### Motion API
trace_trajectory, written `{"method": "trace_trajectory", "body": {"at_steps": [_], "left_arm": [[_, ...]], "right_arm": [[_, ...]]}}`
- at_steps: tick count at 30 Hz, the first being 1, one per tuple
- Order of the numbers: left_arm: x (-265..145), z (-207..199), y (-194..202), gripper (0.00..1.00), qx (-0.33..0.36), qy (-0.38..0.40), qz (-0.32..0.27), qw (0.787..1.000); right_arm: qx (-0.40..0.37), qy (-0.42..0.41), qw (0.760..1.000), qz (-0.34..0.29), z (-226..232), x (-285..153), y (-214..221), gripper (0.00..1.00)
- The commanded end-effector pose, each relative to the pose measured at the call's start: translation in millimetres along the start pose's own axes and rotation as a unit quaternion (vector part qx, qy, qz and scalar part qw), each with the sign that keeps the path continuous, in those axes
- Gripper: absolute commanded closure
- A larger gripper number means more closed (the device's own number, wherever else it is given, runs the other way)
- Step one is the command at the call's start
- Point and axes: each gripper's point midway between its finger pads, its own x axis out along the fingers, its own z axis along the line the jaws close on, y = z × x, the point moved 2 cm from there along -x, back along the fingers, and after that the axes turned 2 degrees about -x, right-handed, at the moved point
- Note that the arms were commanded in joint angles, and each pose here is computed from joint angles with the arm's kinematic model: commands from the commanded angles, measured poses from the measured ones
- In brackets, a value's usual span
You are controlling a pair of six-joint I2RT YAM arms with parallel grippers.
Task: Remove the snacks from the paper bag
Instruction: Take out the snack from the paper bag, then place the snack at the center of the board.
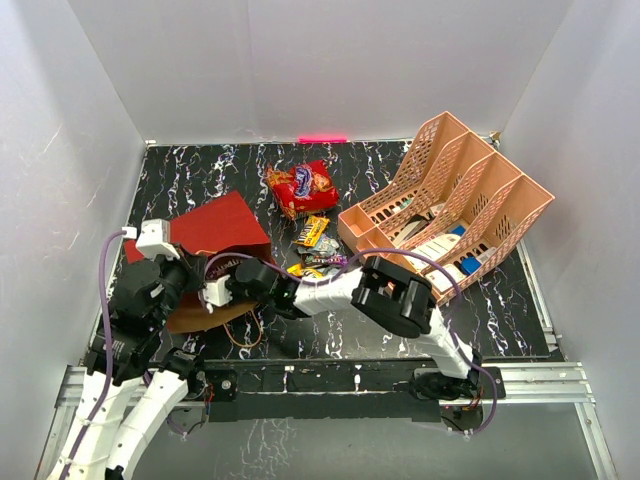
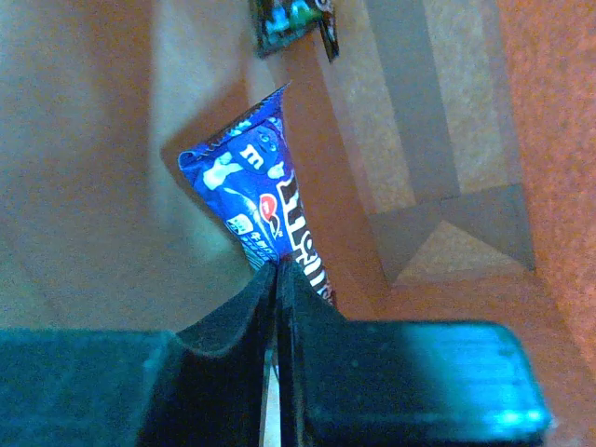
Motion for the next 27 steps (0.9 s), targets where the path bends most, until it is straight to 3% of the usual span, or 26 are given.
{"method": "trace_trajectory", "body": {"at_steps": [1,15,27], "left_arm": [[-2,-2,-10,1.00,-0.002,0.001,-0.017,1.000],[-7,-1,-12,1.00,-0.005,0.004,-0.031,1.000],[-5,1,-11,1.00,-0.006,-0.005,-0.025,1.000]], "right_arm": [[0.056,0.058,0.993,-0.089,-47,-33,-55,0.93],[0.151,0.040,0.977,-0.143,-33,-118,-84,0.93],[0.250,0.029,0.945,-0.211,-52,-247,-92,0.93]]}}
